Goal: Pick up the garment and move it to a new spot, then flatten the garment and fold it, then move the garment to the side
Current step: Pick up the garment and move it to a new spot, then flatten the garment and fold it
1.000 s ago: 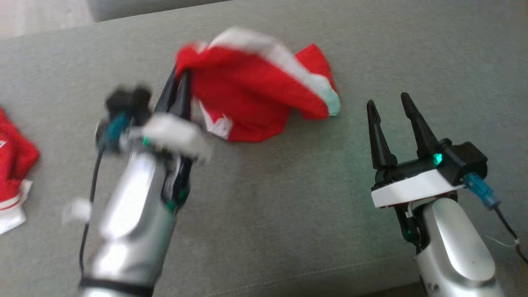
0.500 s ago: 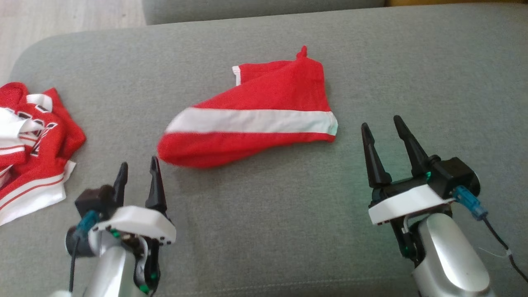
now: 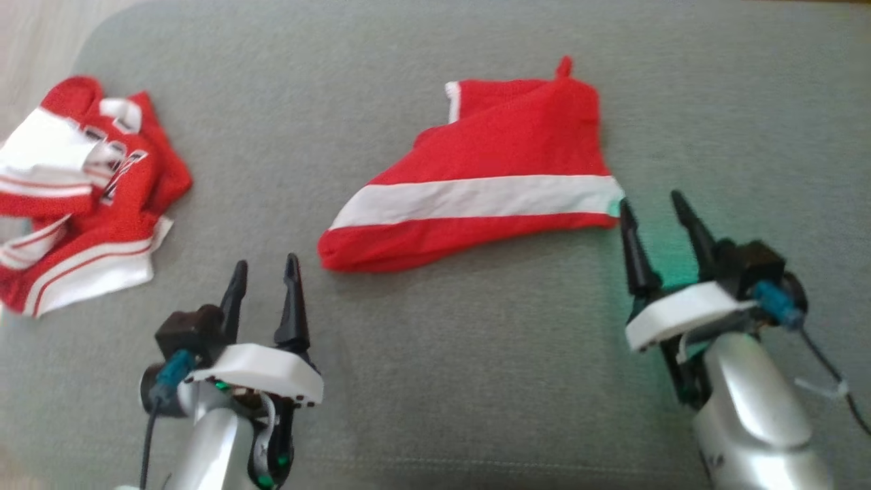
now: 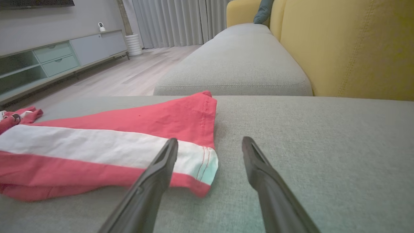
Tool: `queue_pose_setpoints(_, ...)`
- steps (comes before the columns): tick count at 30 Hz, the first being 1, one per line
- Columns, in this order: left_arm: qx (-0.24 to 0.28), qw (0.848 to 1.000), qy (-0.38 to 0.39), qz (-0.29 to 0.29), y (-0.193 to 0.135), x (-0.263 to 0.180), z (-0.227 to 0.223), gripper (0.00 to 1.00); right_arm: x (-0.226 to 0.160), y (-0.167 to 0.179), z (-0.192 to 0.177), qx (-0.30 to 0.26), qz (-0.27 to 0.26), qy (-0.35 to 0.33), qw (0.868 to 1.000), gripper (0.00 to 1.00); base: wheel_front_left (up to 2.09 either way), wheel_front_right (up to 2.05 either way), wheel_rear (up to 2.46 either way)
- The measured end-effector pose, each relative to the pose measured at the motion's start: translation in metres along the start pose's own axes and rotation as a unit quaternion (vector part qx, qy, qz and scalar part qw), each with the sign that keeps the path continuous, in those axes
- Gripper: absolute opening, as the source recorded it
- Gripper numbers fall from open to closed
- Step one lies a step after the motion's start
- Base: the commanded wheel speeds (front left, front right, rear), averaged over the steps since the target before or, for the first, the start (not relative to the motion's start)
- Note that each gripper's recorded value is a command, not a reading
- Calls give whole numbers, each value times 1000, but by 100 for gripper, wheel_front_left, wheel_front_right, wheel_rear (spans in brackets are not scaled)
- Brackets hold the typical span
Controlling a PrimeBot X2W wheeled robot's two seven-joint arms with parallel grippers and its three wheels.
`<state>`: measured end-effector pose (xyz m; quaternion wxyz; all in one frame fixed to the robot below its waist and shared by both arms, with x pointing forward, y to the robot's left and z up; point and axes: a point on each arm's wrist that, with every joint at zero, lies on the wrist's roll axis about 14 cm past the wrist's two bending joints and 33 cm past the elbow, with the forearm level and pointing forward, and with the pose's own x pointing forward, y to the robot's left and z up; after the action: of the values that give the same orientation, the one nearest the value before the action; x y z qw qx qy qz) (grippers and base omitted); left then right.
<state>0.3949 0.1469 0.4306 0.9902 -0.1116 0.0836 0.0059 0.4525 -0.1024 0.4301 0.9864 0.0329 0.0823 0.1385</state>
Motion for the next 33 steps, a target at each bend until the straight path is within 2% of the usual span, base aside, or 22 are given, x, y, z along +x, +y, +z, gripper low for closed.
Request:
queue_pose_setpoints(5,2,1000,0,13,9,0,0,100,19,-2,-16,0,-1,30,1000,100,0,0,0)
queue_pose_setpoints(9,3,1000,0,27,18,-3,0,100,27,1,-44,-5,6,75,997,100,0,0,0)
queue_pose_setpoints(10,4,1000,1,31,21,-3,0,100,27,1,-51,-5,5,86,996,88,0,0,0)
queue_pose_setpoints(11,4,999,1,34,24,-4,0,100,27,1,-57,-4,5,96,995,88,0,0,0)
queue_pose_setpoints(12,4,999,1,37,25,-5,0,100,27,2,-60,-4,6,101,995,64,0,0,0)
queue_pose_setpoints(14,1,999,0,41,27,-6,1,100,29,2,-61,-2,5,102,995,0,0,0,0)
queue_pose_setpoints(20,-3,999,-4,34,22,-4,3,100,28,-3,-55,-3,-3,95,995,0,0,0,0)
queue_pose_setpoints(25,-5,1000,-10,13,9,-2,7,100,21,-17,-32,-5,-24,59,998,0,0,0,0)
queue_pose_setpoints(28,-6,1000,-12,-3,-2,-1,8,100,6,-28,-24,-7,-41,45,998,0,0,0,0)
queue_pose_setpoints(33,-16,999,-11,-35,-25,0,8,100,-28,-42,-31,-16,-65,52,996,0,0,0,0)
